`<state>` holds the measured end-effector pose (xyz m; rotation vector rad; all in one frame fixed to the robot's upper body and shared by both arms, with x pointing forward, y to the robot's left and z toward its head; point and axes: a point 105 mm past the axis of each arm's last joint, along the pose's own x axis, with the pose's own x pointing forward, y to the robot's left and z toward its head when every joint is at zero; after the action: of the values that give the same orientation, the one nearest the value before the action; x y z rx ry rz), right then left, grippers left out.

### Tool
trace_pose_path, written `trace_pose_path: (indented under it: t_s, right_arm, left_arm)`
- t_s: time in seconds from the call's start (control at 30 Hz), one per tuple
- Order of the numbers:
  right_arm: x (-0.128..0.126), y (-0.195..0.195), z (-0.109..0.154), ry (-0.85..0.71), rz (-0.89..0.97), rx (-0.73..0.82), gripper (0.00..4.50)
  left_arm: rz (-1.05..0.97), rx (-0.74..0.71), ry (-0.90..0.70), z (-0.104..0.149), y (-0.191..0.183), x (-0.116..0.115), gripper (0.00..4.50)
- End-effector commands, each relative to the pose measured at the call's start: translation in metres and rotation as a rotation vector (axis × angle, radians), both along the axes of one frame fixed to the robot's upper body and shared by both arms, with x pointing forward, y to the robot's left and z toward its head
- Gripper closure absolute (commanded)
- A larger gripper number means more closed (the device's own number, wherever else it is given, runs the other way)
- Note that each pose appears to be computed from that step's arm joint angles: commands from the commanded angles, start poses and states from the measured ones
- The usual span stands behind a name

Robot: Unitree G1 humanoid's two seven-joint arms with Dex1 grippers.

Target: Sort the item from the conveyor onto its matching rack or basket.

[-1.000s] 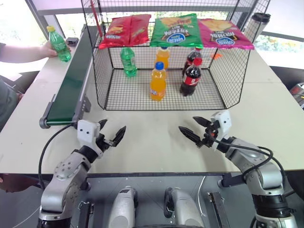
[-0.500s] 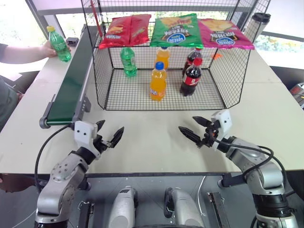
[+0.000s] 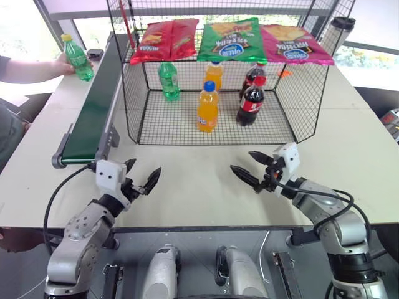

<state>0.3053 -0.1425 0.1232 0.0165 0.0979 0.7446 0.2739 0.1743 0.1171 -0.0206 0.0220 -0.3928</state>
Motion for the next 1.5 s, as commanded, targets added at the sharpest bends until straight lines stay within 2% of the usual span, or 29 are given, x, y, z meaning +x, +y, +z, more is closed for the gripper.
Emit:
trace_pose_path:
  t_s: [0.03,1.13,1.2,1.3,1.4,1.5]
  right_arm:
    - [0.001,0.001,0.012,-0.055,0.01,-0.002,0.0]
    - [0.008,-0.002,0.014,-0.072,-0.002,-0.017,0.0]
    - [0.009,-0.005,0.019,-0.079,-0.001,-0.022,0.0]
    - [0.005,-0.004,0.029,-0.09,0.049,-0.041,0.0]
    - [-0.004,0.009,0.052,-0.118,0.162,-0.047,0.0]
    - [-0.011,0.027,0.074,-0.152,0.263,-0.038,0.0]
  left_arm:
    - [-0.006,0.003,-0.066,0.016,-0.003,-0.003,0.11]
    - [0.001,0.014,-0.092,0.025,-0.006,-0.002,0.11]
    - [0.012,0.02,-0.12,0.034,-0.003,-0.001,0.11]
    - [0.199,0.054,-0.259,0.065,0.023,0.007,0.11]
    - [0.303,0.106,-0.337,0.09,0.043,0.001,0.11]
    - [0.431,0.189,-0.351,0.105,0.073,0.002,0.11]
